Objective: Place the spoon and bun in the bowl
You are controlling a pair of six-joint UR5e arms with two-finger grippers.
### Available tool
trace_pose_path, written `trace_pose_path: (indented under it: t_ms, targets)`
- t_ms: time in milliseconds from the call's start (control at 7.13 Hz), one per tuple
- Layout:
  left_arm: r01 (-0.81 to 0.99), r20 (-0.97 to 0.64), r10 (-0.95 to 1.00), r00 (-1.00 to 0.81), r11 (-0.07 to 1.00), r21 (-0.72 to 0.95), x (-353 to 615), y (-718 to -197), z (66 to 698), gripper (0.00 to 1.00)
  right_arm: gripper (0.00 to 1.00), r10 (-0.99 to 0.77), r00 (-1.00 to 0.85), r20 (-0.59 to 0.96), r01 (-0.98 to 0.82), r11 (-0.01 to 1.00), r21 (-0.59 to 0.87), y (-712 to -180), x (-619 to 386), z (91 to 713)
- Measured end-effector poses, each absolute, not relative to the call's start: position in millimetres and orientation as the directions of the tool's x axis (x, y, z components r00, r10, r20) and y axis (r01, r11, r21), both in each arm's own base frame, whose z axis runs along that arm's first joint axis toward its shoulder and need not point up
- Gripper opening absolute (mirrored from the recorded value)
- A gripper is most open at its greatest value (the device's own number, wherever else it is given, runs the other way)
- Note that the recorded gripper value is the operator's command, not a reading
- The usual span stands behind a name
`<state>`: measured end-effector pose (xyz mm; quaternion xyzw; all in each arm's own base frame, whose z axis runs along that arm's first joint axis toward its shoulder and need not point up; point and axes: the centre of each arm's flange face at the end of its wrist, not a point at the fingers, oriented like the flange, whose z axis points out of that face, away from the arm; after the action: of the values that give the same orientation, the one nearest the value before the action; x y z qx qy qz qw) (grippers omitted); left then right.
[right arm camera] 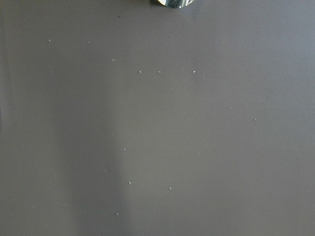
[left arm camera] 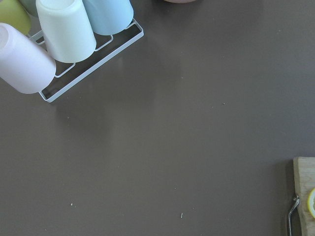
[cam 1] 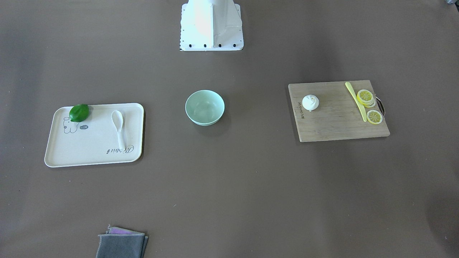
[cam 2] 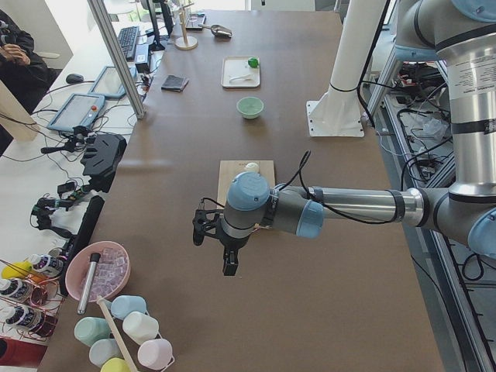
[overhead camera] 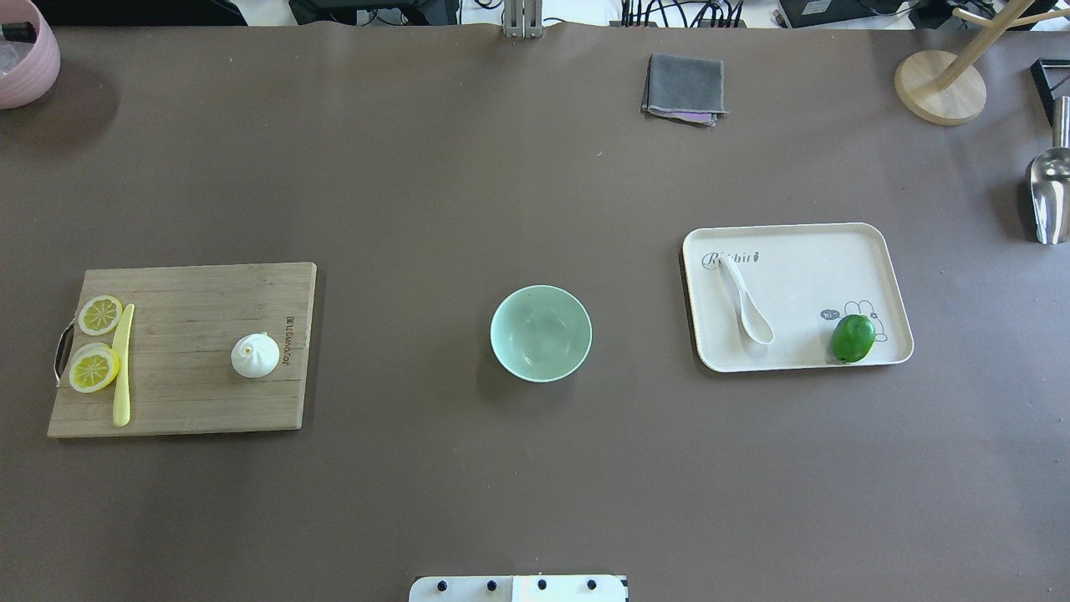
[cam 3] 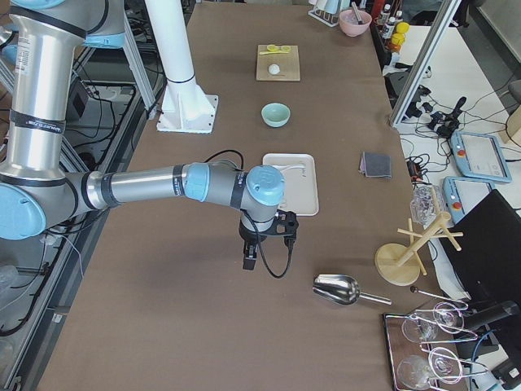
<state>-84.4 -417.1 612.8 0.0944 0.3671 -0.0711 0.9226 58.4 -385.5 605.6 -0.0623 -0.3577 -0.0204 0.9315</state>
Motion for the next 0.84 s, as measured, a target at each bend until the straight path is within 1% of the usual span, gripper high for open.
trace_pose_path:
  t_ms: [841]
  targets:
    - [0.190,-0.692,-0.057,0.719,0.975,0.116,-79.8,-419.5,614.9,0.98,1.00,-0.001,0.734,0.679,0.085,0.992,-0.091,-388.1,57.6,603.0]
